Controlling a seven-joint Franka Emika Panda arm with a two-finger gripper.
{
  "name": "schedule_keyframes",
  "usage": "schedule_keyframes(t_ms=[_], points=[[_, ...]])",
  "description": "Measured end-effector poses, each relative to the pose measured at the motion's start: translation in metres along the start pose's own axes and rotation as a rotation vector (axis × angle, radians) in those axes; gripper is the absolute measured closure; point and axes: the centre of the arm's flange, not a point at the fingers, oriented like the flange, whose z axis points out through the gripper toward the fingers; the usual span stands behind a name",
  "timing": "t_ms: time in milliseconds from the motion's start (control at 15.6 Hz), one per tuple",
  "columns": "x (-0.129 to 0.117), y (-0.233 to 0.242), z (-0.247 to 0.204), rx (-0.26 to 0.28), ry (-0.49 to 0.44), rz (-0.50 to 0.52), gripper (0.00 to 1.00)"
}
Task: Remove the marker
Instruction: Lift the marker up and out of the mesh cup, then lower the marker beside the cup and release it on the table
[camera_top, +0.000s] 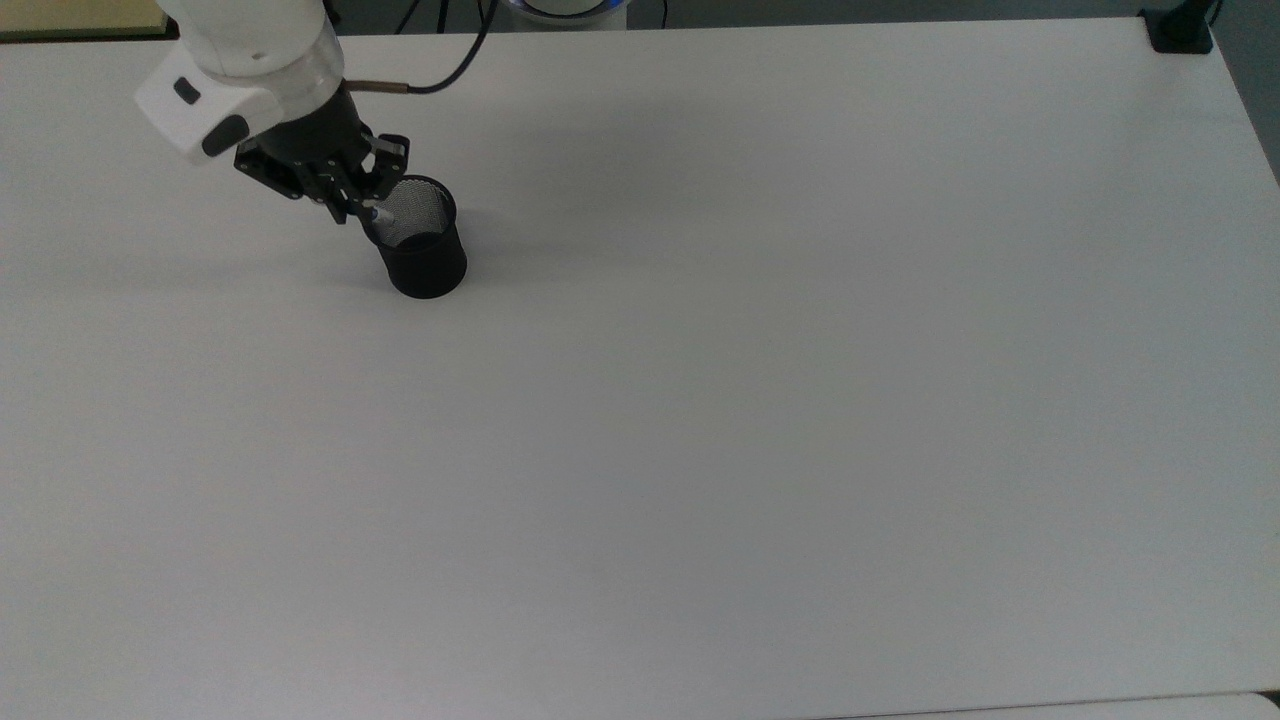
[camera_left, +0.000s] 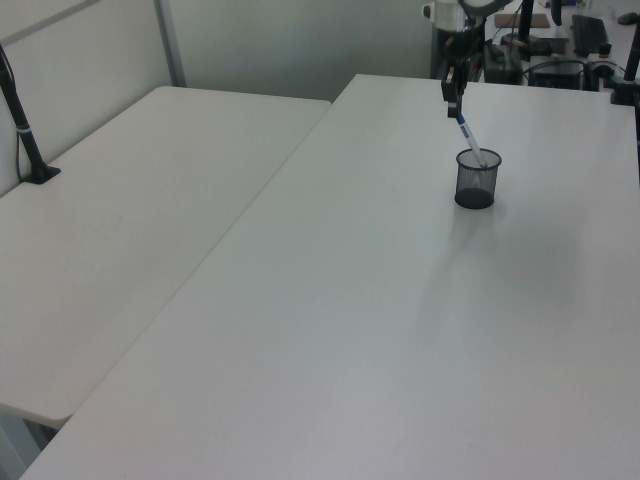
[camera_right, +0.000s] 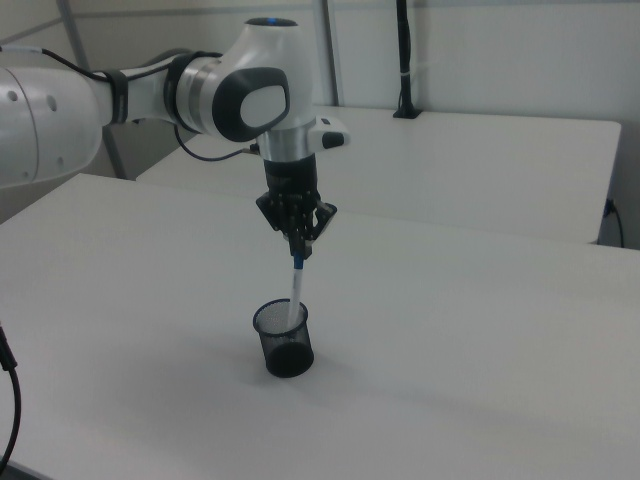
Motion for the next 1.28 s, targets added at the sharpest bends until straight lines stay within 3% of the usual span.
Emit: schedule_keyframes(t_ms=[320, 640, 1024, 1280], points=[[-0.02, 0.025, -0.042, 0.087, -0.013, 0.054, 0.82], [-0.039, 0.045, -0.057, 0.16, -0.047, 0.042, 0.82], [-0.027, -0.014, -0.034, 0.187, -0.15, -0.061, 0.82], [-0.01, -0.06, 0.003, 0.172, -0.224, -0.139, 0.82]])
